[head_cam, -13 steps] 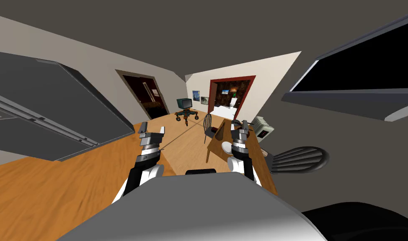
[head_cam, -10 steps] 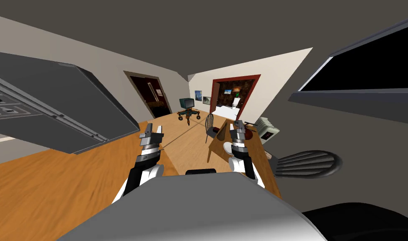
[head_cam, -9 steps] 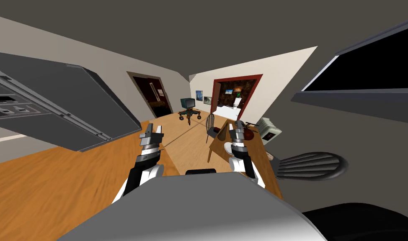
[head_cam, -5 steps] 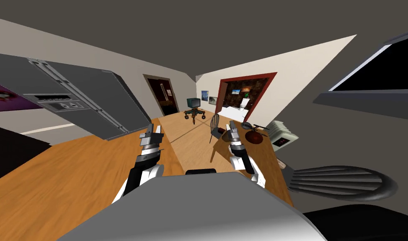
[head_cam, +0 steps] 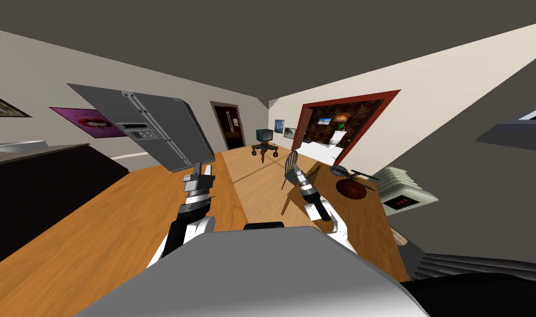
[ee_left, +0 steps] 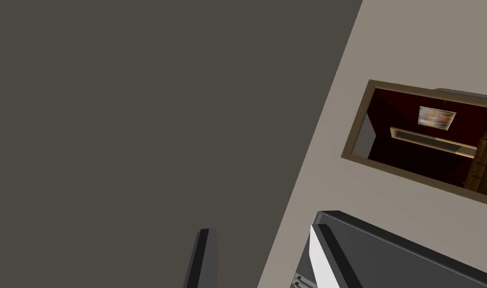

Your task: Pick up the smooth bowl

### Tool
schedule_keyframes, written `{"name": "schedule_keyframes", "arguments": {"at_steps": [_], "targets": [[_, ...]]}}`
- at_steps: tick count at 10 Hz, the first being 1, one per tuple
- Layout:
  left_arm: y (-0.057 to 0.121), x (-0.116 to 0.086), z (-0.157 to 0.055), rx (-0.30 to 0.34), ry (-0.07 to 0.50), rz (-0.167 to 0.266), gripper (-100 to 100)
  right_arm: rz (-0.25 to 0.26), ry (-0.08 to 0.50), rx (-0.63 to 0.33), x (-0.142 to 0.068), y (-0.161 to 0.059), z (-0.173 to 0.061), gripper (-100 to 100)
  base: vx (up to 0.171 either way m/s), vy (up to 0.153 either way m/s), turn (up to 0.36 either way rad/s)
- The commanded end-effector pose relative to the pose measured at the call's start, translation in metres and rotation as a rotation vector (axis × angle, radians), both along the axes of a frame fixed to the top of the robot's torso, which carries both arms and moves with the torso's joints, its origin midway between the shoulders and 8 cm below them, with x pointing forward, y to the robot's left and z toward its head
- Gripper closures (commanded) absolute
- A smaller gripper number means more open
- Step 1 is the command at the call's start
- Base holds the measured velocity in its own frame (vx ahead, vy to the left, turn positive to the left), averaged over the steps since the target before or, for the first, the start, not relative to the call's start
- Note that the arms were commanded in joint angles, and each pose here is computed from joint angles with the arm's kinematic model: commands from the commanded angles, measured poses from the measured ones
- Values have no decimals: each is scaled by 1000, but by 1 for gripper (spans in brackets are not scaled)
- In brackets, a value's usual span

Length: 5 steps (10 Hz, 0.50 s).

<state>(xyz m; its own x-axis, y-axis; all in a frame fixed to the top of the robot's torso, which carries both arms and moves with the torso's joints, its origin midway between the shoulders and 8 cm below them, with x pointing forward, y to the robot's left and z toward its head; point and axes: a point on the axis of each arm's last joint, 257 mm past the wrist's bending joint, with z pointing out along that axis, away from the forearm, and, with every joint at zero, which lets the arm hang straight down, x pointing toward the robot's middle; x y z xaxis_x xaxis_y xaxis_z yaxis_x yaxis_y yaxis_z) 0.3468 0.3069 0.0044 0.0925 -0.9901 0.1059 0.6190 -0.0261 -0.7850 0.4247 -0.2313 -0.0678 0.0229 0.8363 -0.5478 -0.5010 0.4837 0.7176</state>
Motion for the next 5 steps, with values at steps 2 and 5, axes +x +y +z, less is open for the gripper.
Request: {"name": "schedule_keyframes", "arguments": {"at_steps": [2, 5], "targets": [[0, 0, 0, 0, 0, 0, 0, -30, 89, -186, 16, -4, -45, -100, -23, 58, 282], [0, 0, 0, 0, 0, 0, 0, -55, 169, -334, 25, -15, -88, -100, -17, 51, 198]]}}
